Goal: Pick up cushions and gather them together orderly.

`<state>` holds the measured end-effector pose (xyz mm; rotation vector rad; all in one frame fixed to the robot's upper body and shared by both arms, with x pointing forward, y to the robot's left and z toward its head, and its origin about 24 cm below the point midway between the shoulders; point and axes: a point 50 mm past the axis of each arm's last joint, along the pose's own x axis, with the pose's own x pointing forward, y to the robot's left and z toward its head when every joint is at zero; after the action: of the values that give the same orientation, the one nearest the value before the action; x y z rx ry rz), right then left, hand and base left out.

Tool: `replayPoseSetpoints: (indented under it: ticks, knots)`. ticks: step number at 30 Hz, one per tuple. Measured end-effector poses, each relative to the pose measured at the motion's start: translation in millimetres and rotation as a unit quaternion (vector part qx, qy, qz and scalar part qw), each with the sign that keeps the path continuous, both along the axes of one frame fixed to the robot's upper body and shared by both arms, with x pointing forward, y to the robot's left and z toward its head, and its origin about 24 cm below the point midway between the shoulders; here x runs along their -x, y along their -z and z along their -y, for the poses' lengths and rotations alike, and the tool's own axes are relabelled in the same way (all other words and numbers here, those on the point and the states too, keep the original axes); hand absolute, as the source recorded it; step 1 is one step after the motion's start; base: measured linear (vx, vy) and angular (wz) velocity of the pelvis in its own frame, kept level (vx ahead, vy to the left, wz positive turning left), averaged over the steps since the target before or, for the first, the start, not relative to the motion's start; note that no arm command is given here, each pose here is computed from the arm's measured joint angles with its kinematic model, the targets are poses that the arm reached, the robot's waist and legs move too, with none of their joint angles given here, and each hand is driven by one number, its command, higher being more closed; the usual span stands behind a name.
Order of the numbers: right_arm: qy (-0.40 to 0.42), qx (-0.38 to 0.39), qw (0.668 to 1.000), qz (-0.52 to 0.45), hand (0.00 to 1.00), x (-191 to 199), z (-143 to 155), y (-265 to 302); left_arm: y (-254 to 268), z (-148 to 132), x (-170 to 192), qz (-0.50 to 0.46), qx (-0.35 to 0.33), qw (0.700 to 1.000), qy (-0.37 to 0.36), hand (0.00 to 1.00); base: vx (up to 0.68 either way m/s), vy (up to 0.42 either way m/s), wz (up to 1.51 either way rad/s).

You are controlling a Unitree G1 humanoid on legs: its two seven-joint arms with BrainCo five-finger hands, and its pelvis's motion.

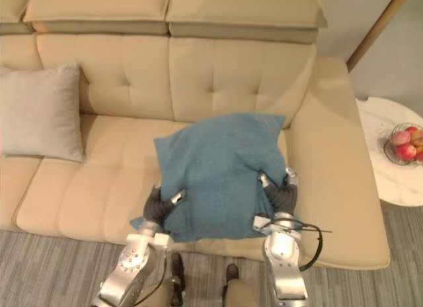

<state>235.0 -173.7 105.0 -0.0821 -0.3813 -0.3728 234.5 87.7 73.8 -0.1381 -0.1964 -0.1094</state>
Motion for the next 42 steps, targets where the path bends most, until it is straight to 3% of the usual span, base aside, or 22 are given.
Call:
replayPoseSetpoints:
  ticks: [6, 14, 18, 19, 26, 35, 42]
  knots:
    - [0.018, 0.016, 0.993, 0.119, 1.00, -36, -14, -57, -61, -1, -38, 0.117, 0.012, 0.991, -0.056, 1.00, -0.09, 0.008, -0.03]
    - [0.095, 0.049, 0.954, 0.280, 1.00, -109, -19, -216, -223, 6, -111, 0.318, -0.001, 0.938, -0.138, 1.00, -0.09, 0.010, 0.04]
    - [0.115, 0.043, 0.952, 0.280, 1.00, -123, -26, -261, -268, -1, -126, 0.331, -0.003, 0.926, -0.183, 1.00, -0.02, -0.006, 0.04]
    - [0.122, 0.040, 0.954, 0.271, 0.00, -127, -28, -272, -279, -2, -130, 0.330, -0.009, 0.924, -0.193, 0.00, 0.03, -0.008, 0.04]
    - [0.138, 0.016, 0.963, 0.231, 0.00, -136, -21, -305, -316, -9, -139, 0.324, -0.018, 0.920, -0.219, 0.00, 0.05, -0.011, 0.00]
    - [0.099, -0.058, 0.979, 0.169, 0.00, -151, -11, -260, -274, 1, -156, 0.242, 0.020, 0.954, -0.176, 0.00, 0.03, -0.048, -0.05]
    - [0.089, -0.085, 0.976, 0.182, 0.00, -142, -1, -223, -249, -7, -150, 0.243, 0.045, 0.955, -0.166, 0.00, -0.02, -0.075, -0.04]
